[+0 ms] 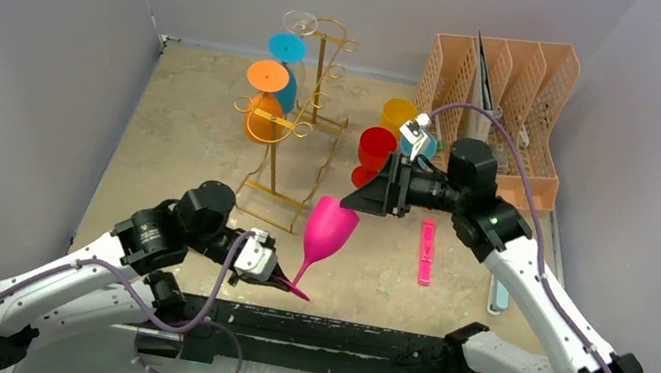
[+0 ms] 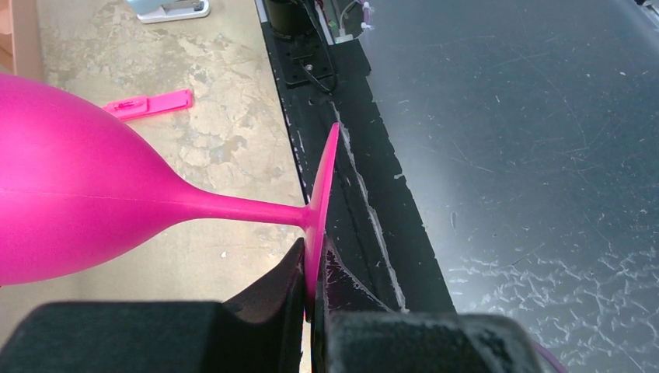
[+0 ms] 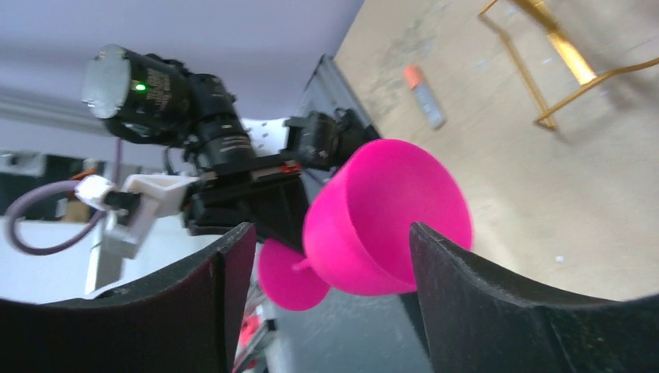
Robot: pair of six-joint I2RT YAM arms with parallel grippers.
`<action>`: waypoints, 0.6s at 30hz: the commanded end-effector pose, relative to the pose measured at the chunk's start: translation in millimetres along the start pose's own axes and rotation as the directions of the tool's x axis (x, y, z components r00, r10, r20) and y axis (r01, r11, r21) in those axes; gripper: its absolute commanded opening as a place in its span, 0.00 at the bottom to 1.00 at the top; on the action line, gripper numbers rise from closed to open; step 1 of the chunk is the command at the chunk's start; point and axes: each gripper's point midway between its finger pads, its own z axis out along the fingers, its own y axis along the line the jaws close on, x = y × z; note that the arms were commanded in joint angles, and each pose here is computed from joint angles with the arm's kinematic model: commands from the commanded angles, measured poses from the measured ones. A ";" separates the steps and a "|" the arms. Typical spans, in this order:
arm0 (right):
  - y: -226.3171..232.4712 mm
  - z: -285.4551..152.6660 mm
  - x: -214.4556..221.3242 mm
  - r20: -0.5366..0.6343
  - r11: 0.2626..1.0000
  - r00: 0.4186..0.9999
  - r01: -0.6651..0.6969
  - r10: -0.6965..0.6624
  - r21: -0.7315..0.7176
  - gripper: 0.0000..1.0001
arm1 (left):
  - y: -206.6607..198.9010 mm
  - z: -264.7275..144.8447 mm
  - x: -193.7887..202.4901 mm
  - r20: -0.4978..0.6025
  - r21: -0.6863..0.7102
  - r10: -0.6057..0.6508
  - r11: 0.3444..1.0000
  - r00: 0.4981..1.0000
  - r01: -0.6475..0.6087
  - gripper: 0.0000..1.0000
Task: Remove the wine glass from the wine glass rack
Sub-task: Place the wine glass at the center of the board.
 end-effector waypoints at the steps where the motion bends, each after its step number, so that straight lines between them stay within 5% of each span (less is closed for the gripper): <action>1: 45.7 -1.1 -2.3 -0.145 0.980 0.989 -0.051 0.023 -0.192 0.70 | -2.8 -1.3 -11.1 0.024 0.034 0.063 0.997 0.998 -0.064 0.00; 9: 38.2 6.7 5.2 -0.277 0.968 0.951 -0.190 0.140 -0.165 0.51 | 0.3 -0.9 -2.8 -0.023 0.033 0.061 0.998 0.998 -0.060 0.00; 18: 17.8 10.7 10.6 -0.288 0.980 0.943 -0.190 0.165 -0.064 0.55 | 3.0 0.4 -3.4 -0.032 0.036 0.063 0.997 0.997 -0.062 0.00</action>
